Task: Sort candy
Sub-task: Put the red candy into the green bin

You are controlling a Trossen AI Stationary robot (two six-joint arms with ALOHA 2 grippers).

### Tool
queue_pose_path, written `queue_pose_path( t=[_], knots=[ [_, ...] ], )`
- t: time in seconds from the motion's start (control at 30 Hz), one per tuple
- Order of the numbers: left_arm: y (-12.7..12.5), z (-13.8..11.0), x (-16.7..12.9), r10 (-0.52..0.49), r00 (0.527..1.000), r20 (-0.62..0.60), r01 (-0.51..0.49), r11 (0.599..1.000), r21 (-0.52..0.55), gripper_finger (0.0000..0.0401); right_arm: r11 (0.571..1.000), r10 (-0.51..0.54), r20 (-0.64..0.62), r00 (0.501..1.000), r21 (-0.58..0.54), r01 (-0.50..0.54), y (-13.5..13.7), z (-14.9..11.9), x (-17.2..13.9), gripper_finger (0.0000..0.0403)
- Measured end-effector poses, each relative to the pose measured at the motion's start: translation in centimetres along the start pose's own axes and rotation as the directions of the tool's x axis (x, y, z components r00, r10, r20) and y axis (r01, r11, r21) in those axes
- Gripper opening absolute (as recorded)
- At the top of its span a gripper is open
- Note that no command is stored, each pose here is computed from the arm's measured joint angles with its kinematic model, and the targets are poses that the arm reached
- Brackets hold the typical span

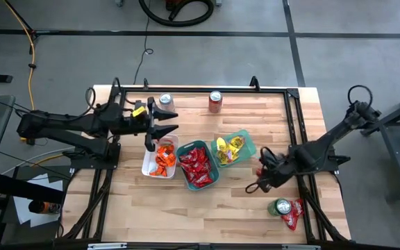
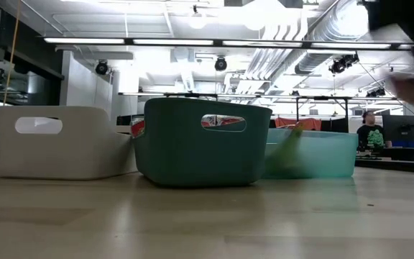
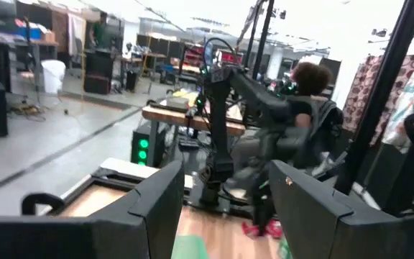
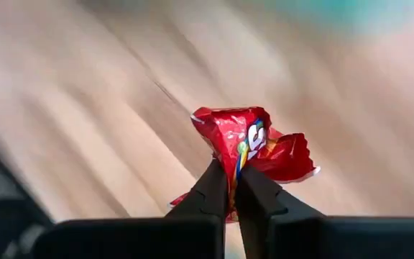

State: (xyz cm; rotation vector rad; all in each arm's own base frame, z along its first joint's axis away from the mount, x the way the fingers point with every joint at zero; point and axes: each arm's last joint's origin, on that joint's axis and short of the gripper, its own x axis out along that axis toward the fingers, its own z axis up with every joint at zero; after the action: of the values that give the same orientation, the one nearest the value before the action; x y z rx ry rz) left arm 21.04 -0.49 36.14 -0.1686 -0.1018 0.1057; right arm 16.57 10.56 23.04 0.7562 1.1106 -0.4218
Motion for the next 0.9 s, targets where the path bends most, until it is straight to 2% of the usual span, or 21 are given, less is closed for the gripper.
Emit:
queue_pose_path(
  t=[0.07,0.1,0.17,0.23,0.3,0.4,0.47,0.63,0.77,0.83,0.9],
  knots=[
    [0.0,0.2,-0.2,0.008,1.0,0.009,-0.009,1.0,0.022,0.0191,0.984,0.094,0.196,0.976,-0.164,-0.062,2.0,1.5,-2.1,0.0012],
    [0.0,0.2,-0.2,0.009,1.0,0.01,-0.009,0.999,0.032,0.0191,0.965,0.153,0.287,0.946,-0.25,-0.08,3.0,2.2,-3.2,0.0012],
    [0.0,0.2,-0.2,0.009,1.0,0.007,-0.009,0.999,0.042,0.0191,0.908,0.267,0.427,0.864,-0.413,-0.076,4.9,3.4,-5.1,0.0009],
    [0.0,0.1,-0.2,0.008,1.0,-0.003,-0.008,0.999,0.036,0.0191,0.842,0.378,0.512,0.771,-0.537,-0.056,6.4,4.6,-6.7,0.0004],
    [-0.1,-0.1,-0.3,0.004,1.0,-0.019,-0.003,1.0,0.02,0.0191,0.796,0.461,0.569,0.68,-0.604,-0.034,7.3,5.8,-7.7,0.0003],
    [-0.3,-0.5,-0.3,-0.002,0.998,-0.058,0.002,1.0,0.006,0.0191,0.774,0.531,0.624,0.573,-0.633,-0.028,7.8,7.4,-8.4,0.0004],
    [-0.4,-0.7,-0.3,-0.005,0.997,-0.082,0.005,1.0,0.007,0.0191,0.753,0.566,0.612,0.552,-0.656,-0.045,7.6,8.1,-8.0,0.0004],
    [-0.6,-0.8,-0.4,-0.014,0.996,-0.083,0.014,1.0,-0.002,0.0191,0.715,0.636,0.552,0.539,-0.684,-0.145,7.3,9.3,-7.2,0.0004],
    [-0.6,-0.7,-0.4,-0.015,0.997,-0.076,0.014,1.0,-0.014,0.0191,0.708,0.656,0.571,0.494,-0.691,-0.142,7.5,10.0,-7.3,0.0004],
    [-0.6,-0.7,-0.4,-0.015,0.997,-0.077,0.014,1.0,-0.02,0.0191,0.716,0.642,0.578,0.504,-0.686,-0.127,7.7,10.5,-6.5,0.0004],
    [-0.6,-0.7,-0.4,-0.015,0.997,-0.077,0.013,1.0,-0.02,0.0191,0.729,0.617,0.578,0.534,-0.676,-0.111,8.0,11.0,-5.1,0.0004]
  ],
)
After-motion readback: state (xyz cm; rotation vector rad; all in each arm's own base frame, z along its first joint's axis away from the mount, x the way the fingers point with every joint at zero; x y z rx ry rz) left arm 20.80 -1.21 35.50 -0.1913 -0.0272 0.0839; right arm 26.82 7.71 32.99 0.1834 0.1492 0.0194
